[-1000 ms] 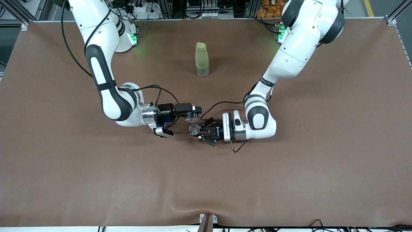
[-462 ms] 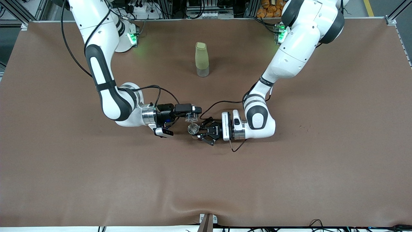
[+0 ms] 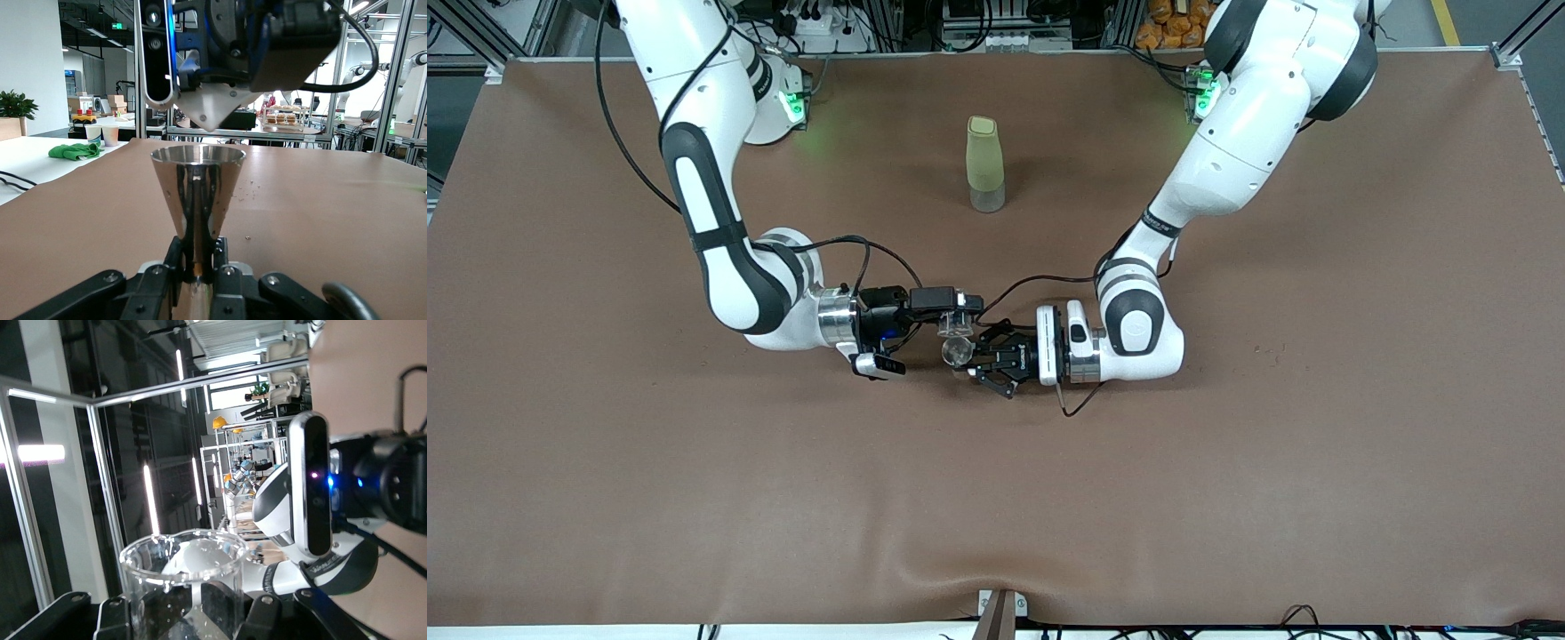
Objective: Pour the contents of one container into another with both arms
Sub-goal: 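Carry the beaker back with the right gripper while the left gripper carries the jigger back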
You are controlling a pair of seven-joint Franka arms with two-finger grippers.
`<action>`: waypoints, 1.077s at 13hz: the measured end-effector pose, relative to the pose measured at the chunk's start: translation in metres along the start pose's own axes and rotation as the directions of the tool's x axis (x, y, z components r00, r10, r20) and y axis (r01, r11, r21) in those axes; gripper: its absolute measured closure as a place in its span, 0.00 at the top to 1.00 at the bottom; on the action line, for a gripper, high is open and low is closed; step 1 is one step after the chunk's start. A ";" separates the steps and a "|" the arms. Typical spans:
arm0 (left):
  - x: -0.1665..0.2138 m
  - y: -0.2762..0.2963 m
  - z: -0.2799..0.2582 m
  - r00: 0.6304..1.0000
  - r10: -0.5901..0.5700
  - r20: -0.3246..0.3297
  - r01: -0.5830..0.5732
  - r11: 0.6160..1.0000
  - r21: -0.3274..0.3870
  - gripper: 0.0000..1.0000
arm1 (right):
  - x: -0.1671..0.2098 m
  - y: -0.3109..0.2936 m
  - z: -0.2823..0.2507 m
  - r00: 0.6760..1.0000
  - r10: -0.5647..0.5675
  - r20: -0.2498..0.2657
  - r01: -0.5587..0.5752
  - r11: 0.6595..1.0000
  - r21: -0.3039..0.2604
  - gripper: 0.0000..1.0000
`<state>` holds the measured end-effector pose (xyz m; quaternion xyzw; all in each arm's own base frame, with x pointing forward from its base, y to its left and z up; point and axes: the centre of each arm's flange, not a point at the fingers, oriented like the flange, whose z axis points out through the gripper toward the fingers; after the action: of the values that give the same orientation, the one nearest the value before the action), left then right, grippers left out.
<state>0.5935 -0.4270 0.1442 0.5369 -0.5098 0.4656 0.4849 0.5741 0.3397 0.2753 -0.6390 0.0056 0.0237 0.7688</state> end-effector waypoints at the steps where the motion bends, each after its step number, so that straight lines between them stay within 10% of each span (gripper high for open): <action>1: 0.000 0.000 0.000 1.000 0.000 0.000 0.000 1.000 0.000 0.21 | 0.000 -0.001 -0.002 0.996 -0.086 0.023 0.086 0.996 -0.011 0.15; 7: -0.002 -0.018 -0.026 1.000 -0.005 -0.008 0.005 0.999 0.037 0.21 | 0.021 -0.038 -0.077 0.811 -0.544 0.216 0.553 0.833 0.021 0.15; 14: -0.011 -0.058 -0.124 0.998 0.015 -0.062 -0.014 1.000 0.015 0.21 | 0.037 -0.068 -0.245 0.350 -0.872 0.342 0.915 0.397 0.076 0.15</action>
<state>0.6503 -0.3021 0.1424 0.5220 -0.4950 0.4891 0.4932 0.6193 0.0873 0.2952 -0.5720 -0.4728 -0.2935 0.6026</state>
